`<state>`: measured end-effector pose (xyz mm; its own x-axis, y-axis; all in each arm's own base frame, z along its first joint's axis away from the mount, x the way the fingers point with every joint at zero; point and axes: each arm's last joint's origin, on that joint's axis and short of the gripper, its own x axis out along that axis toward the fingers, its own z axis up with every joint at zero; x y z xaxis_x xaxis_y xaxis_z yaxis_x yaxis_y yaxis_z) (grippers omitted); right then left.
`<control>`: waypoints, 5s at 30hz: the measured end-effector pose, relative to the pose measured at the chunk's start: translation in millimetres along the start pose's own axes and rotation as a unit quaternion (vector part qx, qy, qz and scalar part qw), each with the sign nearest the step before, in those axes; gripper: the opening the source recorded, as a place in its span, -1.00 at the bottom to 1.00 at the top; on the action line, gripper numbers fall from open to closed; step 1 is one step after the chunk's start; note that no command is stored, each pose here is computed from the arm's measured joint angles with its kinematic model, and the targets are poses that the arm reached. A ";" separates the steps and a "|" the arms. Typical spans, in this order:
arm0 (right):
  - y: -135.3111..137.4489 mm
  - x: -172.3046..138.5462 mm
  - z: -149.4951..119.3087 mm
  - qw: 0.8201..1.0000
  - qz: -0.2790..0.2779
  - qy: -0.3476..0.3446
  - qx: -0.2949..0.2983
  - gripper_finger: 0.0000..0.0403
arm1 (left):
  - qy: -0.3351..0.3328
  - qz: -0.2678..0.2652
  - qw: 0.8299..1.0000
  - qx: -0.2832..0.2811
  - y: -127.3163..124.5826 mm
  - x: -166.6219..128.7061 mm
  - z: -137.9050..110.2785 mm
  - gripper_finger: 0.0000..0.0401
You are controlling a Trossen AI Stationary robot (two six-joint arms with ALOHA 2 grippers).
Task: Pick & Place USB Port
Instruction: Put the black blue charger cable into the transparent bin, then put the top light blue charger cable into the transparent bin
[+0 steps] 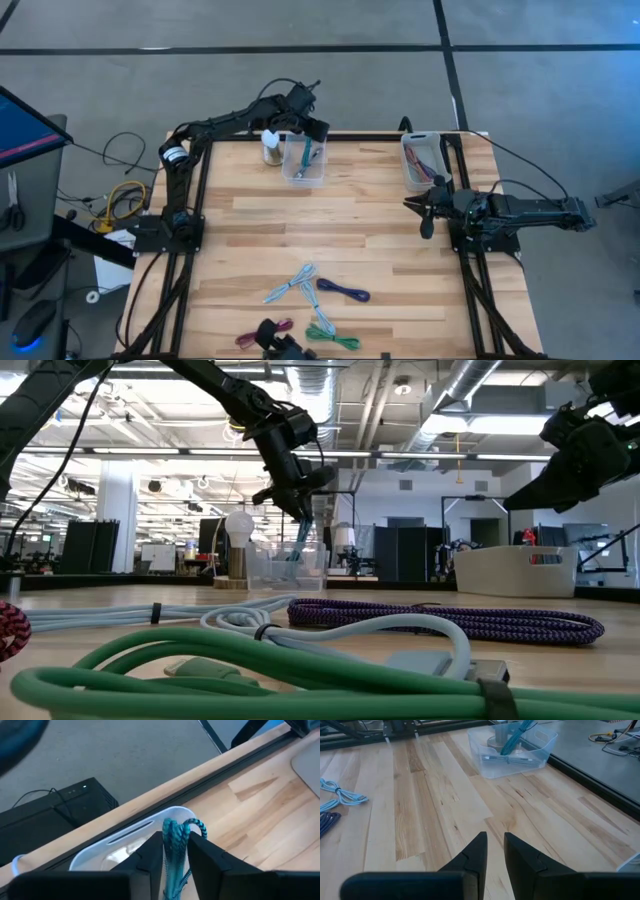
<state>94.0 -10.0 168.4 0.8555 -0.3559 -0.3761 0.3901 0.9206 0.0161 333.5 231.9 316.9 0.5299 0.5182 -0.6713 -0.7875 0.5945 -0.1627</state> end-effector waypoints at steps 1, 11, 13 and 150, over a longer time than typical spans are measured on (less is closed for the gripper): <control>0.0 0.0 0.0 1.000 0.000 0.000 0.000 -0.71 | 0.000 0.000 1.000 0.000 -0.4 -0.1 -0.1 -0.53; 0.0 0.0 0.0 1.000 0.000 0.000 0.000 -0.71 | -0.005 -0.003 1.000 0.000 -1.3 -0.4 0.7 -0.12; 0.0 0.0 0.0 1.000 0.000 0.000 0.000 -0.71 | -0.007 -0.006 1.000 0.000 -1.5 -2.0 1.3 -0.11; 0.5 0.0 2.8 1.000 0.002 -0.014 0.007 -0.71 | 0.340 -0.253 0.899 -0.106 -147.8 -118.1 -283.8 -0.51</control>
<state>95.1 -10.0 171.1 0.8664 -0.3559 -0.3502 0.3903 0.9202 0.0305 298.0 -91.7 215.0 0.5800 -0.3246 -0.7471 -0.5794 0.4802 -0.6585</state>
